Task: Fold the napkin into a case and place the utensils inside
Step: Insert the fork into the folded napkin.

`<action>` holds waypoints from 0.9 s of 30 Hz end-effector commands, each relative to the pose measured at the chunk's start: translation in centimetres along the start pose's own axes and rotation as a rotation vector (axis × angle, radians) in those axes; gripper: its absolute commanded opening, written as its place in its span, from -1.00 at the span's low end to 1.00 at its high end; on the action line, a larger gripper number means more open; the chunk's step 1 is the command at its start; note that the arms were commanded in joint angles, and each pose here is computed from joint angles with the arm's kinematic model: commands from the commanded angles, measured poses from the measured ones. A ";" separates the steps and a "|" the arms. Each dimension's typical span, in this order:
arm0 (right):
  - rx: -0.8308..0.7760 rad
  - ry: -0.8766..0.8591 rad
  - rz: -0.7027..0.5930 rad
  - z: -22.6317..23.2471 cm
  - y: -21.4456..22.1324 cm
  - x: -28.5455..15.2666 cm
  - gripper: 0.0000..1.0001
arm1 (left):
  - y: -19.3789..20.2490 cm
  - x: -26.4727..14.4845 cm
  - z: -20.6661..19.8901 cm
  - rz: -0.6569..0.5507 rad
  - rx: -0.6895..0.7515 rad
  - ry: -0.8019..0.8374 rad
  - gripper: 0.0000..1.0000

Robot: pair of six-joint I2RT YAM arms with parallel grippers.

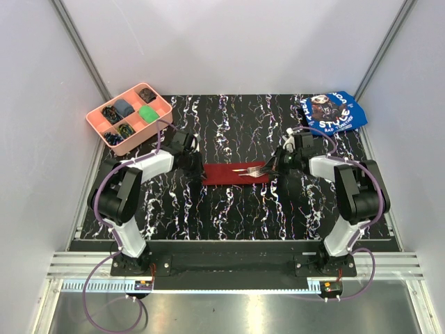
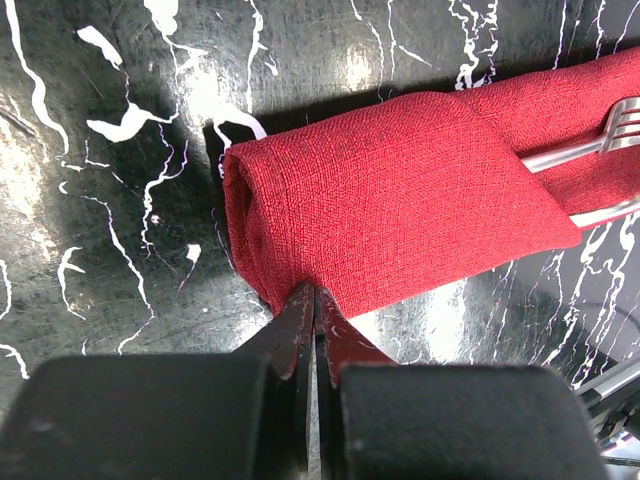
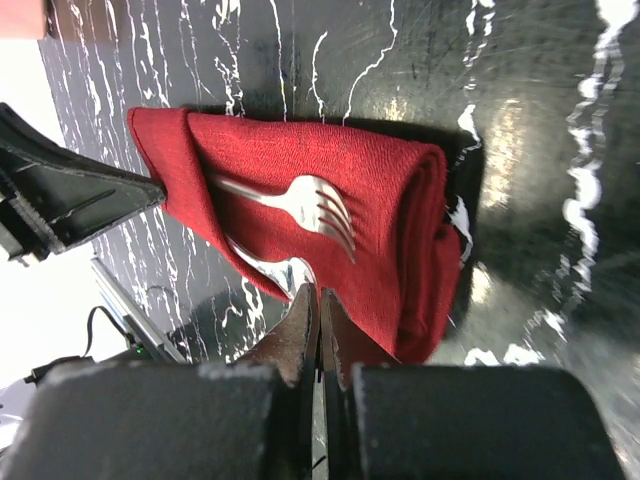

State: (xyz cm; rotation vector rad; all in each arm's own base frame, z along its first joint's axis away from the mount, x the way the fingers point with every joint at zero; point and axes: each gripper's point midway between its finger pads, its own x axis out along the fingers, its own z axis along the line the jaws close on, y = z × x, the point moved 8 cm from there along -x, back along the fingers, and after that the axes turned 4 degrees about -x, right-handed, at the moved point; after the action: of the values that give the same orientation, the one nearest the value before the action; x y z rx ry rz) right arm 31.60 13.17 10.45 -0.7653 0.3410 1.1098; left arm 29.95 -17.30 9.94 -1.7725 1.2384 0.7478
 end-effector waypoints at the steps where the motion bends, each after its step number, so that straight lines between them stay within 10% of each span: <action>1: -0.013 -0.067 -0.040 1.6 -1.2 1.8 -1.00 | 0.0 0.0 -0.2 0.001 0.000 0.029 -1.00; 14: 0.022 -0.037 -0.016 2.2 -0.1 3.7 -0.71 | -0.3 -0.7 -0.6 -0.016 0.008 0.042 -1.00; 23: -0.080 0.137 -0.064 4.4 -1.1 -1.5 0.53 | -1.8 -5.9 -2.7 -0.162 0.090 0.063 -0.55; 24: -0.113 0.150 -0.098 5.4 -1.5 -3.0 0.99 | -1.8 -6.8 -3.0 -0.188 0.106 0.071 -0.44; 27: -0.180 0.249 -0.133 6.7 -2.1 -6.2 1.00 | -1.3 -10.5 -4.7 -0.295 0.178 0.113 -0.20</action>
State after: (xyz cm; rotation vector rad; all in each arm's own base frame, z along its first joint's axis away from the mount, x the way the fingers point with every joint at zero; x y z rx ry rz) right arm 30.70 14.99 13.95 -0.8734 0.4153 1.0414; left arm 28.75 -16.69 15.16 -1.7891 1.1784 0.6065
